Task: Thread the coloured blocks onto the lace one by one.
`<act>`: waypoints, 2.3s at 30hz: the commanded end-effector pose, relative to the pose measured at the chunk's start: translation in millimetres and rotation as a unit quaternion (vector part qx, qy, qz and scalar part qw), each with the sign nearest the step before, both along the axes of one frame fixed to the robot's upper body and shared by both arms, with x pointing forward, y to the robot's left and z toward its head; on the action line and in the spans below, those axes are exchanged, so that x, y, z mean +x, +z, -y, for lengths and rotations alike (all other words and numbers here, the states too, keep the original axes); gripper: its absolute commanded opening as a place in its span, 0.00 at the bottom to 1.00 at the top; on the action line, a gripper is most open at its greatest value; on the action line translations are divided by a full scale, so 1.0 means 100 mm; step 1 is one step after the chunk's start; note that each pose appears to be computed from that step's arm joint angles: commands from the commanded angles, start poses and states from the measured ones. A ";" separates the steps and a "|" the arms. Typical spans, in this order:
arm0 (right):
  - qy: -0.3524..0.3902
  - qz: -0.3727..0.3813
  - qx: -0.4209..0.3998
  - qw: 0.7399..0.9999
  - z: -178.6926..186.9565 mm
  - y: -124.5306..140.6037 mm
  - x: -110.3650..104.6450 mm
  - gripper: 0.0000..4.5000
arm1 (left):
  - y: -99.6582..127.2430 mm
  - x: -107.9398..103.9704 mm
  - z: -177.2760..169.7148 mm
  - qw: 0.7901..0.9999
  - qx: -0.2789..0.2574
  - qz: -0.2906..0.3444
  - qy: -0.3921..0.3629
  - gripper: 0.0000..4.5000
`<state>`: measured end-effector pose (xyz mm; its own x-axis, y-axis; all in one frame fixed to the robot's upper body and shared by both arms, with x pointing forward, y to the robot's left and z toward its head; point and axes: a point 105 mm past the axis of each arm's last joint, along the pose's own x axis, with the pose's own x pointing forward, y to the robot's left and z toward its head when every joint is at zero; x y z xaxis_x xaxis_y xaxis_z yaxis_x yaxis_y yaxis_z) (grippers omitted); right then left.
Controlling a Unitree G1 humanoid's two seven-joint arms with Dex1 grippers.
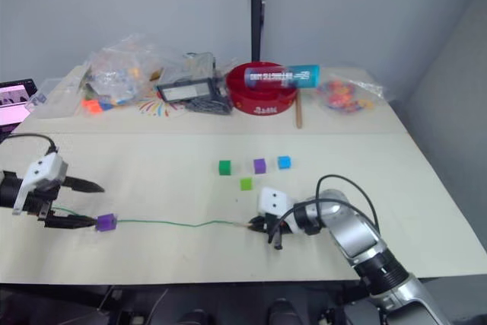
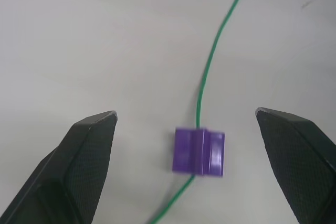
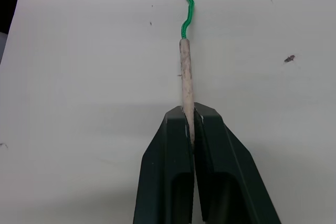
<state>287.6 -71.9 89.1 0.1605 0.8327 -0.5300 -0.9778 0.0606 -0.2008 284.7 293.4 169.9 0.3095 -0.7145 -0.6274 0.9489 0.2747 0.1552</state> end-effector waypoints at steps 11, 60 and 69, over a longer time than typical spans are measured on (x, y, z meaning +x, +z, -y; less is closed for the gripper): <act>0.011 0.020 0.003 1.000 -0.29 0.16 -0.01 0.00 | -0.47 -0.02 1.46 0.987 -0.096 0.007 -0.132 0.99; -0.023 0.024 0.031 0.999 -0.18 0.38 -0.04 0.60 | -0.65 0.24 1.91 0.980 -0.120 0.034 -0.153 0.00; -0.146 0.100 0.026 0.984 0.43 0.61 0.57 0.99 | -0.66 0.18 1.82 0.982 -0.114 0.032 -0.146 0.00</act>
<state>326.9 -100.8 129.8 0.3981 0.7864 -0.4722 -0.9130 0.2896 -0.2874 304.0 110.2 95.1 0.0937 -0.8935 -0.4391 0.9873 0.0266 0.1566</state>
